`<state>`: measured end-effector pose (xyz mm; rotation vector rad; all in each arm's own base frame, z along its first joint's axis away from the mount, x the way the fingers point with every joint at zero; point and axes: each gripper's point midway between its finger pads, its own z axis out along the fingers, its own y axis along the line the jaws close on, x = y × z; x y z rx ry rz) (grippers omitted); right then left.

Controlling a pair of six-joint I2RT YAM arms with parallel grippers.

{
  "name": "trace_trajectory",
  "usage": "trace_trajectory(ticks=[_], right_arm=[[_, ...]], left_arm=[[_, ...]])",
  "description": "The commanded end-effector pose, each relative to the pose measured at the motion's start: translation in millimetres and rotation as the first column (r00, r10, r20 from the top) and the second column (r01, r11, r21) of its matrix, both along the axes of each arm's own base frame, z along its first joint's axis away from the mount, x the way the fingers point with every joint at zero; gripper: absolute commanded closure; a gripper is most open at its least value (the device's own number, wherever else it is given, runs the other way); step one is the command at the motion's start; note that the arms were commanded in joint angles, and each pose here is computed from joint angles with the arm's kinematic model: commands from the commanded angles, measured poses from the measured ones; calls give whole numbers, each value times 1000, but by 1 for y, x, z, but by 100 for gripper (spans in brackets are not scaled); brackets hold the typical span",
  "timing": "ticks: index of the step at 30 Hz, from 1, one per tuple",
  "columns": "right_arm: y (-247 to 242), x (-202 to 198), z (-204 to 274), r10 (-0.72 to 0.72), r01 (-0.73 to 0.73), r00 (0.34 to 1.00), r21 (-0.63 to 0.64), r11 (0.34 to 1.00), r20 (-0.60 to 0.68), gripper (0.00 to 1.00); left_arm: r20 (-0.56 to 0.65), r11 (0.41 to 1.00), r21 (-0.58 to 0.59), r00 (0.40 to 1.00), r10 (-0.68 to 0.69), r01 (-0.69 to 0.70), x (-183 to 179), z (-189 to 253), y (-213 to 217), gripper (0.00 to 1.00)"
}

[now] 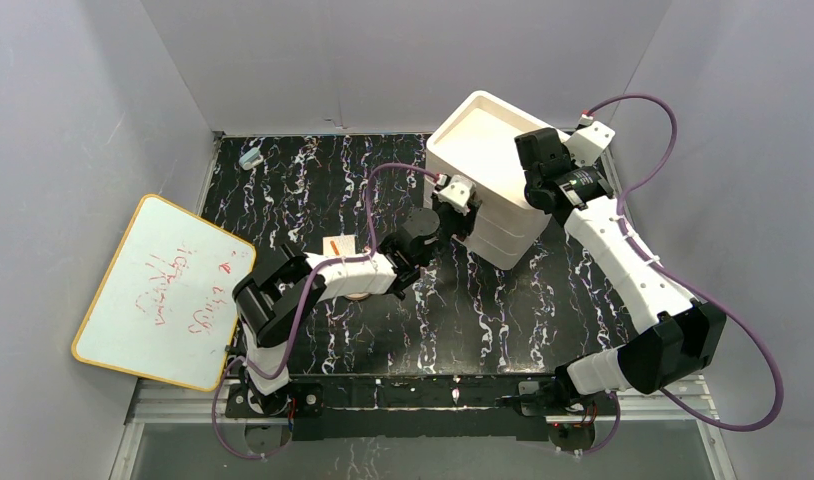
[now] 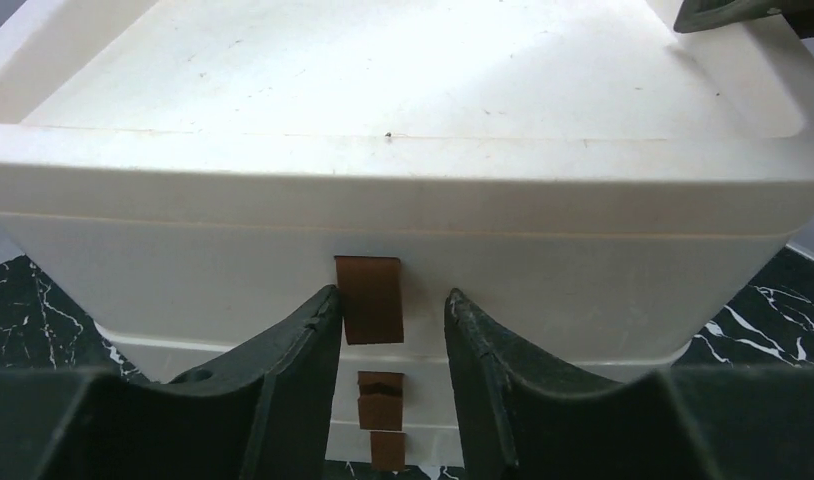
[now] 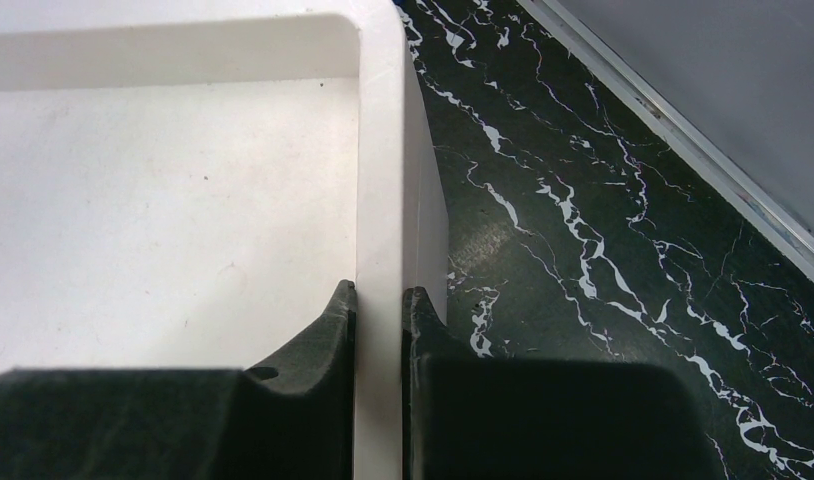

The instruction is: Organize the makeup

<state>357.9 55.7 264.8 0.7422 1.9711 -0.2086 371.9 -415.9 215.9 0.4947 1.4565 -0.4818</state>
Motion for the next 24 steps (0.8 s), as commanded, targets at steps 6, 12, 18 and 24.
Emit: trace_trajectory(ticks=[6, 12, 18, 24], right_arm=[[51, -7, -14, 166, -159, 985, 128, 979, -45, 99], [44, 4, -9, 117, -114, 992, 69, 991, -38, 99], [38, 21, -12, 73, -72, 996, 24, 997, -54, 99], [20, 37, -19, 30, -29, 998, 12, 1000, -62, 99]], left_arm=[[57, 981, -188, 997, -45, 55, 10, 66, 1, 100], [52, 981, -183, 997, -57, 66, 11, 68, 6, 100], [60, 982, -174, 996, -66, 75, 3, 79, 14, 100], [39, 989, -134, 998, -54, 59, -13, 78, 37, 100]])
